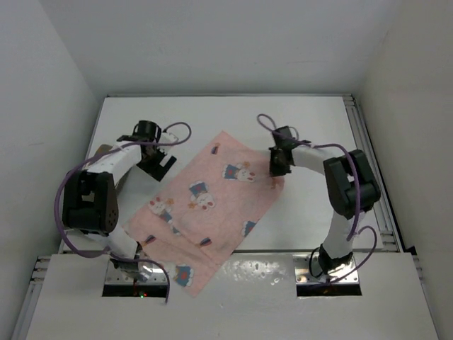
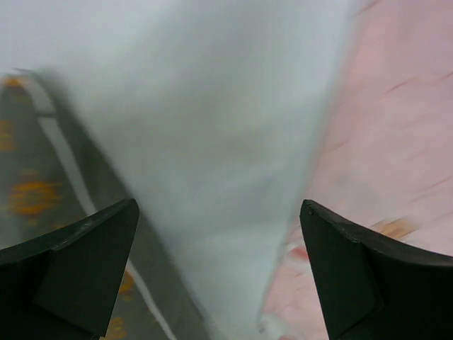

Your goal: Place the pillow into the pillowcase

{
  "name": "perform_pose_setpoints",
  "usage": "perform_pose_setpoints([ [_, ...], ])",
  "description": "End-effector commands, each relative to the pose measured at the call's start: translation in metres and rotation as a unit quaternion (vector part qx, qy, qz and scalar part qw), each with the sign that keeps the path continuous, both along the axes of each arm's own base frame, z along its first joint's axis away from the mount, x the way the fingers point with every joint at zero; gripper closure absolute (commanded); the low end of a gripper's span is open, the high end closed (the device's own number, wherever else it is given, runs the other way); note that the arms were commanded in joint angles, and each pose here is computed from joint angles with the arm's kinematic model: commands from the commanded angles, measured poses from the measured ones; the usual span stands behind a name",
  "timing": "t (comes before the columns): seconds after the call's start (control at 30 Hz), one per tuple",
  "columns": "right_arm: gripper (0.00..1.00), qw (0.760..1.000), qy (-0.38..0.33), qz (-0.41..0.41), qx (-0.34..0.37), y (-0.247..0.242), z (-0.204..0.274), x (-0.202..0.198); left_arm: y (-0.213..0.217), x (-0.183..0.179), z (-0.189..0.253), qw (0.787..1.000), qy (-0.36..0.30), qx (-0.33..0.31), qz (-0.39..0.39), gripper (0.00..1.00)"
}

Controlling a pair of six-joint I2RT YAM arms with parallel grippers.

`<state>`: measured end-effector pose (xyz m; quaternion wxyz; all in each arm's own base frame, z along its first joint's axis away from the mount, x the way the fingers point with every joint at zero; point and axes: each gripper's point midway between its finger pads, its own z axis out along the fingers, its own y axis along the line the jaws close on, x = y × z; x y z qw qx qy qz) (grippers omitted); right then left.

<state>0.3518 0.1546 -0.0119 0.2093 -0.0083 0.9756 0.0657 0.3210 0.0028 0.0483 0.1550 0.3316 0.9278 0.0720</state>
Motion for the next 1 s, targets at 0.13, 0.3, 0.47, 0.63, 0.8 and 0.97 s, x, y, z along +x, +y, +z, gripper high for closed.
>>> perform_pose_setpoints([
  [0.13, 1.0, 0.973, -0.038, -0.225, -0.029, -0.175, 0.037, 0.049, 0.017, 0.071, 0.088, 0.988, -0.144, -0.022, 0.056, 0.03],
  [0.3, 0.41, 0.976, 0.006, -0.209, -0.062, -0.208, 0.06, 0.081, 0.024, 0.076, 0.093, 0.986, -0.151, -0.007, 0.072, 0.02],
  [0.47, 0.01, 0.955, -0.074, -0.259, -0.121, -0.216, 0.091, 0.066, 0.051, 0.068, 0.088, 0.98, -0.148, 0.027, 0.132, 0.0],
  [0.63, 0.01, 0.982, -0.13, 0.039, -0.132, -0.07, 0.085, 0.068, 0.115, 0.051, 0.063, 0.96, -0.093, 0.116, 0.237, 0.0],
  [0.8, 0.01, 0.975, -0.059, 0.139, -0.166, 0.002, 0.032, 0.053, 0.141, 0.025, 0.028, 0.951, -0.027, 0.19, 0.243, 0.0],
  [0.97, 0.03, 0.983, -0.041, 0.124, -0.128, 0.042, 0.008, 0.044, 0.145, 0.003, -0.003, 0.951, 0.003, 0.209, 0.229, 0.0],
])
